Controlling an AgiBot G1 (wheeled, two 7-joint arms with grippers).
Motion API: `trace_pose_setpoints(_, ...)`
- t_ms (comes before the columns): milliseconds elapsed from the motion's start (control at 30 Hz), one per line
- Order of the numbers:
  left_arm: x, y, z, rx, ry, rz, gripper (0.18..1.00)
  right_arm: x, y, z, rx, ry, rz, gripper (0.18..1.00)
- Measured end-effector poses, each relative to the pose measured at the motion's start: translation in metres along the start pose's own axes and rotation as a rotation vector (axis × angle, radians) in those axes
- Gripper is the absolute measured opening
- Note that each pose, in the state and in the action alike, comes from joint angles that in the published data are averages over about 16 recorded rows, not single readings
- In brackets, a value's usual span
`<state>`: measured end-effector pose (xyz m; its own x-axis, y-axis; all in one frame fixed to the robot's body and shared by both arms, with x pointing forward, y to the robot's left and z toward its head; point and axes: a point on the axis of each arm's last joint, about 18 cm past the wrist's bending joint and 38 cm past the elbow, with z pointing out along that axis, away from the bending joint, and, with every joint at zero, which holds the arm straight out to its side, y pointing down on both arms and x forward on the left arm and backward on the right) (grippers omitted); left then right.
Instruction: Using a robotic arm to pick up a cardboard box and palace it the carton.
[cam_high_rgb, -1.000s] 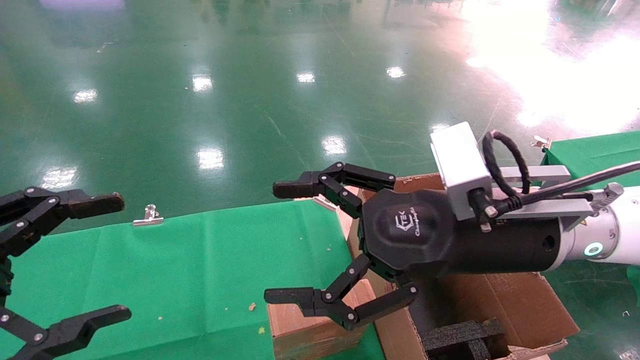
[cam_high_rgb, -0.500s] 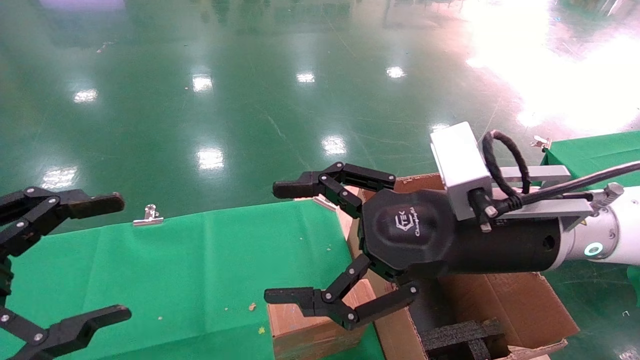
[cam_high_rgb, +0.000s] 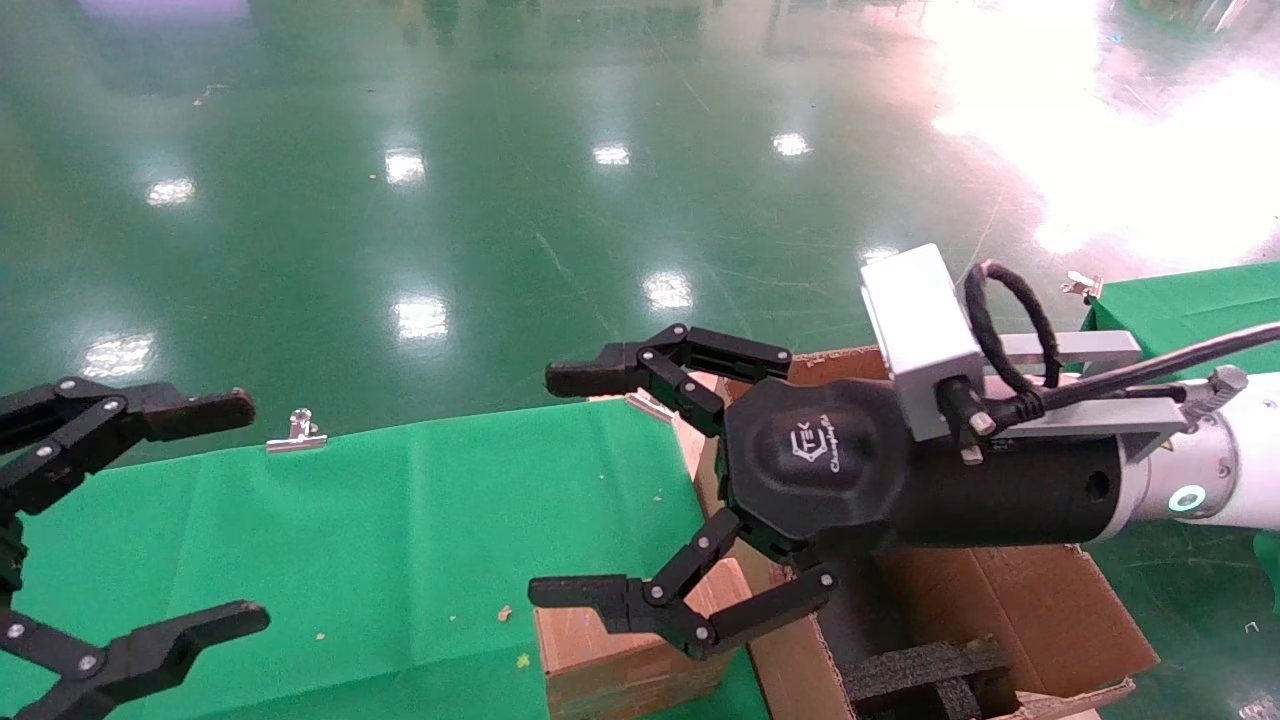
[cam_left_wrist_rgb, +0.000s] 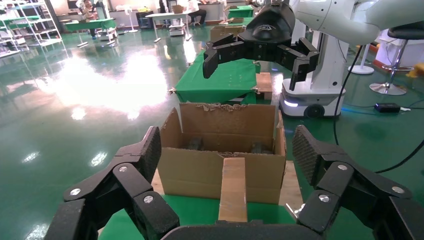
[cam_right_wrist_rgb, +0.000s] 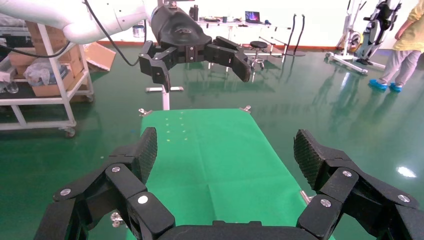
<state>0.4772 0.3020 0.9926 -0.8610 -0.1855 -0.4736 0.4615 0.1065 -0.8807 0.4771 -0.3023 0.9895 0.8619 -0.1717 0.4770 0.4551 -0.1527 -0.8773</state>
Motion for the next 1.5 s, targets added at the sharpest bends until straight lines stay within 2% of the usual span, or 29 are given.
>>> trace_pose_setpoints(333, 0.000, 0.000, 0.000, 0.000, 0.000, 0.000, 0.859, 0.004, 0.018, 0.005, -0.191, -0.036, 0.017, 1.001)
trace_pose_setpoints(767, 0.000, 0.000, 0.000, 0.000, 0.000, 0.000, 0.618, 0.025, 0.058, 0.021, -0.488, -0.084, 0.029, 1.001)
trace_pose_setpoints(1100, 0.000, 0.000, 0.000, 0.000, 0.000, 0.000, 0.381, 0.049, 0.087, 0.043, -0.647, -0.144, -0.029, 1.001)
trace_pose_setpoints(1300, 0.000, 0.000, 0.000, 0.000, 0.000, 0.000, 0.282, 0.064, 0.098, 0.055, -0.727, -0.187, -0.079, 1.001)
trace_pose_setpoints(1500, 0.000, 0.000, 0.000, 0.000, 0.000, 0.000, 0.224, 0.074, 0.103, 0.067, -0.805, -0.240, -0.129, 1.001)
